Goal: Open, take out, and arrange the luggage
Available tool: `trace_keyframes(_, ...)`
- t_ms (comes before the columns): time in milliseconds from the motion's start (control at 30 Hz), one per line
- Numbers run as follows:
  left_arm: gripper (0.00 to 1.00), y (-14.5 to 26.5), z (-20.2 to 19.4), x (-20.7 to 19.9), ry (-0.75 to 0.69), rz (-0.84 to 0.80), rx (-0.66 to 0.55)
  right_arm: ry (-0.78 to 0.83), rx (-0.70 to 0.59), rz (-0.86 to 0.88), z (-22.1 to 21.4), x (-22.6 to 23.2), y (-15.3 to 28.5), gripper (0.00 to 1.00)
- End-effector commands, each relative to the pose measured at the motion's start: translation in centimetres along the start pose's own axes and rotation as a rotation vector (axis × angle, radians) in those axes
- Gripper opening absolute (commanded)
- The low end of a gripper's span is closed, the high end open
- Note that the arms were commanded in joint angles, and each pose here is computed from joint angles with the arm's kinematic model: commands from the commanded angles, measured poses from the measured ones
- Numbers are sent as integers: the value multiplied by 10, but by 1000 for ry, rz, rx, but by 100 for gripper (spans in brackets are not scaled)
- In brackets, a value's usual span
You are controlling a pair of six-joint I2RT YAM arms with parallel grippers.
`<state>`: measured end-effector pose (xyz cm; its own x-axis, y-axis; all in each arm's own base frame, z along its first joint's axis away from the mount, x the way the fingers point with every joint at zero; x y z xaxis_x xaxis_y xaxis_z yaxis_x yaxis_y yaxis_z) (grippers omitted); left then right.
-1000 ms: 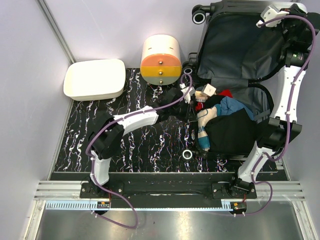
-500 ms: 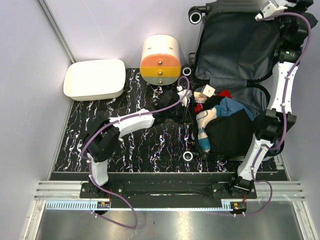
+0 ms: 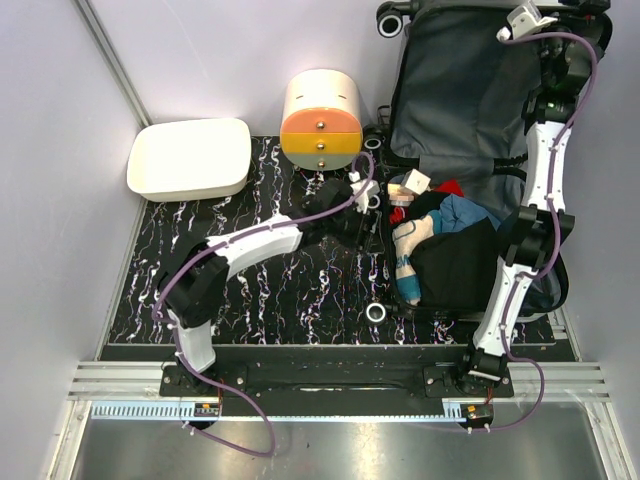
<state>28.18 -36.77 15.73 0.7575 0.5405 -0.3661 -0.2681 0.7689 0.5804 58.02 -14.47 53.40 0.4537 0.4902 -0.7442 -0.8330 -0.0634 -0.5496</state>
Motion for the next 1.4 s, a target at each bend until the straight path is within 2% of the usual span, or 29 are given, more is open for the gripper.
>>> trace_keyframes(0, 69, 57, 68, -10, -117, -24, -212, -14, -69, -62, 26, -20, 6, 100)
trace_keyframes(67, 70, 72, 87, -12, -192, -21, -257, -16, -72, 12, 16, 8, 14, 100)
trace_keyframes(133, 71, 87, 108, -9, -255, 5, -314, 5, -111, 22, 28, 7, 22, 100)
trace_keyframes(167, 71, 98, 128, -11, -308, 17, -368, 5, -104, 50, 22, 25, 30, 100)
trace_keyframes(300, 71, 120, 182, -1, -391, 82, -489, 4, -140, 55, 46, 17, 49, 100)
trace_keyframes(333, 71, 112, 188, 7, -394, 89, -488, -6, -141, 56, 49, 16, 52, 100)
trace_keyframes(400, 70, 121, 216, 4, -426, 94, -561, -17, -137, 56, 53, 12, 60, 100)
trace_keyframes(433, 70, 109, 221, 12, -422, 93, -563, -17, -134, 59, 55, 12, 62, 100)
trace_keyframes(467, 70, 117, 240, 6, -436, 84, -617, -17, -133, 62, 58, 8, 67, 100)
trace_keyframes(600, 62, 94, 270, 20, -455, 47, -691, -28, -131, 77, 70, -2, 77, 100)
trace_keyframes(633, 61, 101, 285, 15, -483, 36, -752, -29, -135, 79, 73, -4, 79, 100)
trace_keyframes(700, 59, 83, 288, 29, -469, 58, -761, -29, -145, 91, 81, -10, 85, 100)
trace_keyframes(733, 58, 90, 302, 32, -471, 106, -825, -30, -149, 96, 84, -11, 87, 99)
trace_keyframes(800, 56, 81, 307, 56, -424, 165, -854, -30, -144, 126, 92, -14, 97, 100)
trace_keyframes(933, 56, 91, 329, 94, -331, 302, -1002, -65, -78, 216, 102, -16, 125, 100)
trace_keyframes(1100, 56, 91, 335, 116, -329, 396, -1063, -142, 41, 444, 110, 8, 191, 100)
trace_keyframes(1133, 55, 92, 336, 116, -332, 397, -1071, -181, 87, 524, 105, 25, 209, 100)
trace_keyframes(1167, 54, 92, 336, 116, -335, 397, -1073, -196, 78, 530, 115, 17, 219, 100)
trace_keyframes(1233, 53, 89, 336, 117, -343, 391, -1074, -306, 128, 634, 119, 32, 240, 100)
trace_keyframes(1267, 53, 88, 336, 117, -346, 387, -1073, -337, 140, 659, 122, 33, 244, 98)
trace_keyframes(1300, 53, 87, 336, 117, -349, 387, -1070, -379, 175, 663, 121, 36, 244, 88)
trace_keyframes(1333, 53, 87, 335, 118, -348, 392, -1066, -487, 232, 637, 124, 30, 239, 81)
trace_keyframes(1367, 53, 87, 335, 118, -348, 396, -1065, -556, 301, 640, 113, 39, 233, 76)
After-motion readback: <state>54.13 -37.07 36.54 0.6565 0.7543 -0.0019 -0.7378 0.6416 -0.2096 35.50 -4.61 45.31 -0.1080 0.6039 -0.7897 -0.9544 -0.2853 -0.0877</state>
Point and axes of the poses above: each gripper's point midway between its finger pads, its own y axis back along the fingers, its own x axis along the line the jaws close on, z = x × y, the point moved 5 cm from there along y, back along the fingers, and after that the axes turned 11 degrees about -y, right-handed, at the moved point
